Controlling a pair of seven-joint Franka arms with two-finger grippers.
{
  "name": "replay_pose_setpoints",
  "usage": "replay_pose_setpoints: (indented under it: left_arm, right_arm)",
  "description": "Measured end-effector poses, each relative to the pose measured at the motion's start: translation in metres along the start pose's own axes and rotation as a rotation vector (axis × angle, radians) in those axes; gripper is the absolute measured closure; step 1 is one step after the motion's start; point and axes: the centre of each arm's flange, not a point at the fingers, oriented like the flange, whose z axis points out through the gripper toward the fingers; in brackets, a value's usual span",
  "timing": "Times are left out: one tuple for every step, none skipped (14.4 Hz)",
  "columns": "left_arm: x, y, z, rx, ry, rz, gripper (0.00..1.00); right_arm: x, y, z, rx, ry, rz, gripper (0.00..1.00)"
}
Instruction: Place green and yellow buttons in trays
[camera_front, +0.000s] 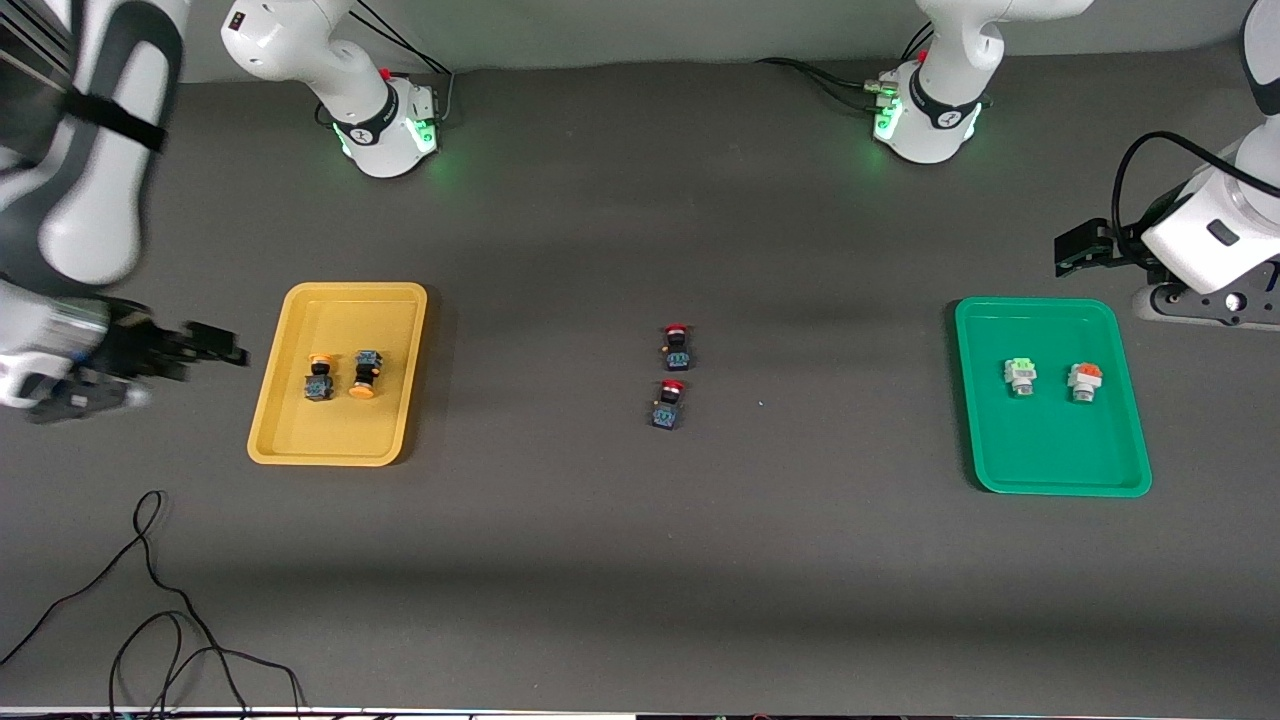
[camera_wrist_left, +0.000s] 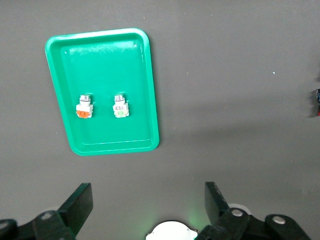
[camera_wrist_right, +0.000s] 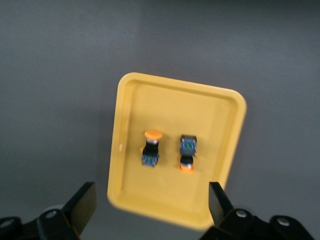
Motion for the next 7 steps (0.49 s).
replay_pose_setpoints:
  left_arm:
    - [0.000, 0.001, 0.000, -0.006, 0.001, 0.000, 0.00]
    - [0.000, 0.001, 0.000, -0.011, 0.001, 0.001, 0.00]
    - [0.000, 0.002, -0.001, -0.015, 0.002, 0.001, 0.00]
    - [0.000, 0.002, -0.001, -0.016, 0.003, 0.001, 0.00]
    - [0.000, 0.002, -0.001, -0.017, 0.002, 0.001, 0.00]
    - [0.000, 0.002, -0.002, -0.017, 0.001, 0.002, 0.00]
    - [0.000, 0.002, -0.002, -0.017, 0.003, 0.001, 0.00]
  right_arm:
    - [-0.003, -0.005, -0.029, -0.007, -0.005, 0.005, 0.01]
    - [-0.009, -0.009, -0.056, -0.018, -0.013, 0.009, 0.00]
    - [-0.016, -0.013, -0.080, -0.039, -0.024, 0.012, 0.00]
    - [-0.023, -0.016, -0.101, -0.068, -0.037, 0.017, 0.01]
    - [-0.027, -0.020, -0.118, -0.101, -0.044, 0.020, 0.01]
    - [-0.030, -0.023, -0.132, -0.133, -0.047, 0.023, 0.01]
    - [-0.033, -0.024, -0.140, -0.148, -0.049, 0.025, 0.00]
